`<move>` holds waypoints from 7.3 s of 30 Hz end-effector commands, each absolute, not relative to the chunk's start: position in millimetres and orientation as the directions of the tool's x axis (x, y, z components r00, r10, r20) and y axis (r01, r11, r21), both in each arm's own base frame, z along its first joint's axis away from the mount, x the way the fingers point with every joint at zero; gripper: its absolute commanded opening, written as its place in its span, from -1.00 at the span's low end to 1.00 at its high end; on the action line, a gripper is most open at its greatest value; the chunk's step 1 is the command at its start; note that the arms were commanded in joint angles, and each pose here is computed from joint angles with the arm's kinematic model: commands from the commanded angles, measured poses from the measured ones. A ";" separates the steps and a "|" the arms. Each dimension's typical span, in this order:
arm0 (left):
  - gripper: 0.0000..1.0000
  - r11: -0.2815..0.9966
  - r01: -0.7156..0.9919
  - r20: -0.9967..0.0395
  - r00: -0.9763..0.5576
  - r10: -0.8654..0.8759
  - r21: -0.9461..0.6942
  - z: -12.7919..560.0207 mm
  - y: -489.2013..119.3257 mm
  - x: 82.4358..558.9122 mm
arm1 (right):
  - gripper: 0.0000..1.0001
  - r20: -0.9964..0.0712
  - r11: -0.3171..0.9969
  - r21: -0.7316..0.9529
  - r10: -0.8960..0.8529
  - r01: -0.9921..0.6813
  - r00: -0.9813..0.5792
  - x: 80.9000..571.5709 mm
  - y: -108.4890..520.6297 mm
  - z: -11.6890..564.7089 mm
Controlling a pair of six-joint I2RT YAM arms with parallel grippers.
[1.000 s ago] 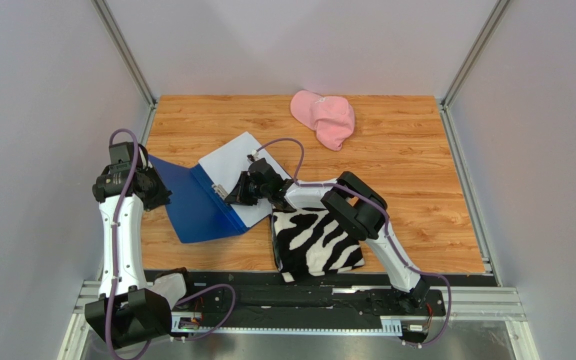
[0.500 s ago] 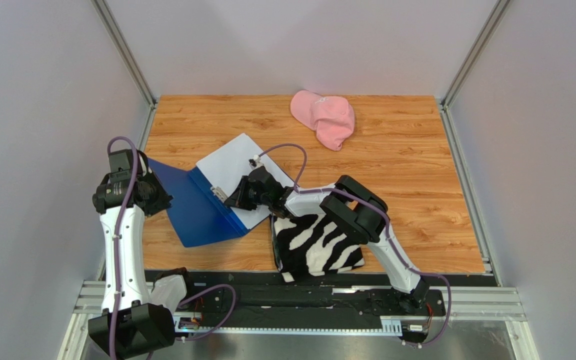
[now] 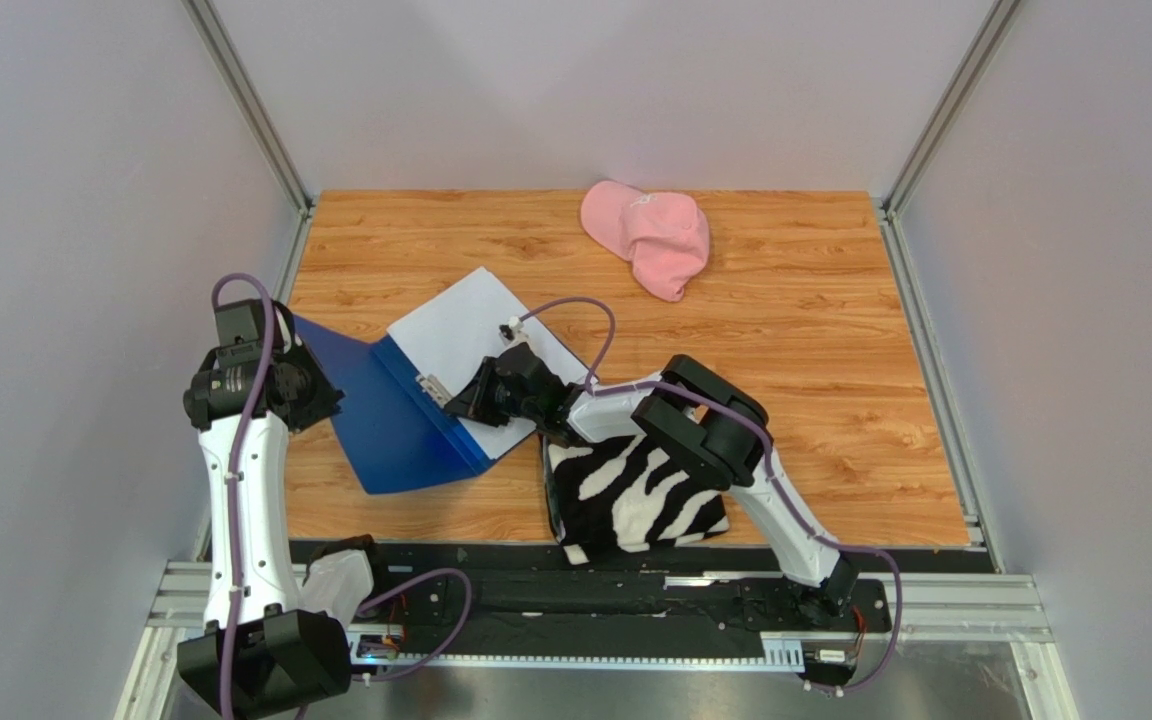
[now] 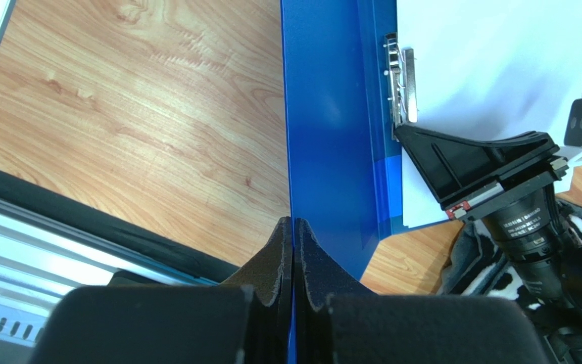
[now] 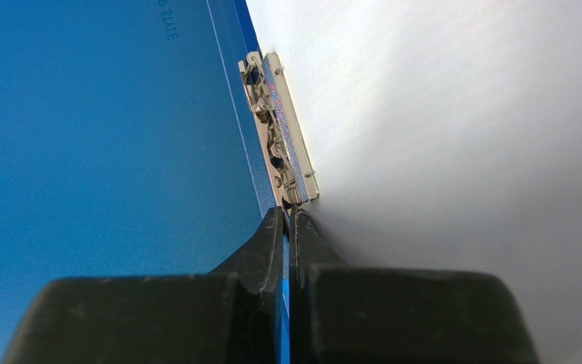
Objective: Put the files into the folder
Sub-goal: Clamp the file and folder with some files.
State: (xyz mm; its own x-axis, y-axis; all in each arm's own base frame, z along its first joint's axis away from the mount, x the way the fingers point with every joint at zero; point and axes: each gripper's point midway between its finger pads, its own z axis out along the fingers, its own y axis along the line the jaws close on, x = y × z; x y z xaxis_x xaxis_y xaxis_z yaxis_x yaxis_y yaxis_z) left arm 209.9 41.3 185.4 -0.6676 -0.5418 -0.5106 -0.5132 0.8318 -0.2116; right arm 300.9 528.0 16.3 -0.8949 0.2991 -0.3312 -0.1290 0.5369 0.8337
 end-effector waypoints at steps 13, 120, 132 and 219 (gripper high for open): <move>-1.00 0.780 -0.414 -0.476 -0.626 -0.618 -0.469 185.8 -4.7 213.5 | -1.00 -0.422 0.967 0.226 -0.008 -0.114 -0.907 261.9 405.9 -125.5; -1.00 0.795 -0.476 -0.579 -0.549 -0.603 -0.376 208.0 21.7 209.9 | -1.00 -0.150 0.953 0.288 -0.046 -0.088 -0.988 217.7 406.0 -167.1; -1.00 0.773 -0.464 -0.503 -0.588 -0.634 -0.433 188.6 3.7 202.4 | -1.00 -0.203 0.985 0.174 0.027 -0.009 -0.979 213.9 353.6 -220.5; -1.00 0.873 -0.317 -0.605 -0.631 -0.486 -0.370 208.6 10.4 228.7 | -0.14 -0.057 0.597 0.794 -0.111 -0.113 -0.992 300.6 455.4 20.7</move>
State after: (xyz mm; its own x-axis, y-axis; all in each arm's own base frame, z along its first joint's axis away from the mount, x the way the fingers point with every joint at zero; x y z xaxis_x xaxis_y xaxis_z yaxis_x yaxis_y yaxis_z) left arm 218.8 2.8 183.4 -0.6654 -0.5482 -0.5066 -0.3836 0.8334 -0.3979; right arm 297.1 475.4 42.8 -0.9772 -0.1196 -0.1756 -0.2121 0.5026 0.8381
